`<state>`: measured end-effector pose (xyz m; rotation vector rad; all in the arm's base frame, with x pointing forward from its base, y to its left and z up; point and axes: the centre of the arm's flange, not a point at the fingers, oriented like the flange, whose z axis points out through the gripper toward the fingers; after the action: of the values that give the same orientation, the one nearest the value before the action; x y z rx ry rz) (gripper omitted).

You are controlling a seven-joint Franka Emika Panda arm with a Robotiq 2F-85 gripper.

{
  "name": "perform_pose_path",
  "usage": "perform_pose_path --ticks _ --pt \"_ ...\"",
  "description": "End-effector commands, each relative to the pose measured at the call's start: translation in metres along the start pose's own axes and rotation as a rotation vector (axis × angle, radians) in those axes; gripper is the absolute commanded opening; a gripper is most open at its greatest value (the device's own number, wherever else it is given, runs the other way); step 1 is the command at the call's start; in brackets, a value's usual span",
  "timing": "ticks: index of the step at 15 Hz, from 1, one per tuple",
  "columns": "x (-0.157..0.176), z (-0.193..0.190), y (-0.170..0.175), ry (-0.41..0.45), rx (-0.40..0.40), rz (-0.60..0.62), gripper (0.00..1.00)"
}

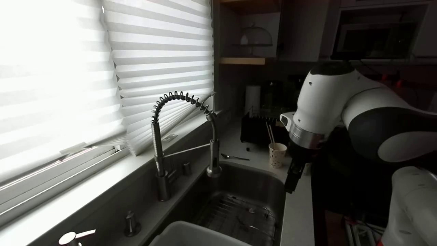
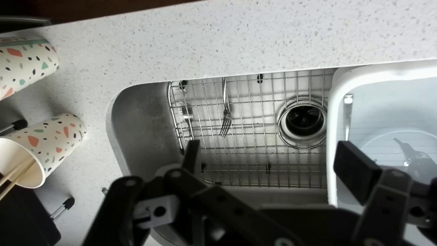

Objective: Pick up the styrofoam cup with straws and stack it in the empty styrofoam cup, remove the straws styrofoam cup and place it in the dishes drying rack

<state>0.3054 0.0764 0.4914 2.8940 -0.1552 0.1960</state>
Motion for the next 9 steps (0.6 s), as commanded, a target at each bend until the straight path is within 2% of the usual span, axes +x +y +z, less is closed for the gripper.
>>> perform_pose_path --ticks 1,4,7,9 --pt "0.006 0.021 0.046 -0.041 -0.038 0.093 1.00" --pt "0.004 0.040 0.093 -0.060 -0.031 0.147 1.00" --pt "0.000 0.059 0.136 -0.060 0.052 0.167 1.00" --pt "0.000 0.072 0.162 -0.010 0.112 0.177 1.00"
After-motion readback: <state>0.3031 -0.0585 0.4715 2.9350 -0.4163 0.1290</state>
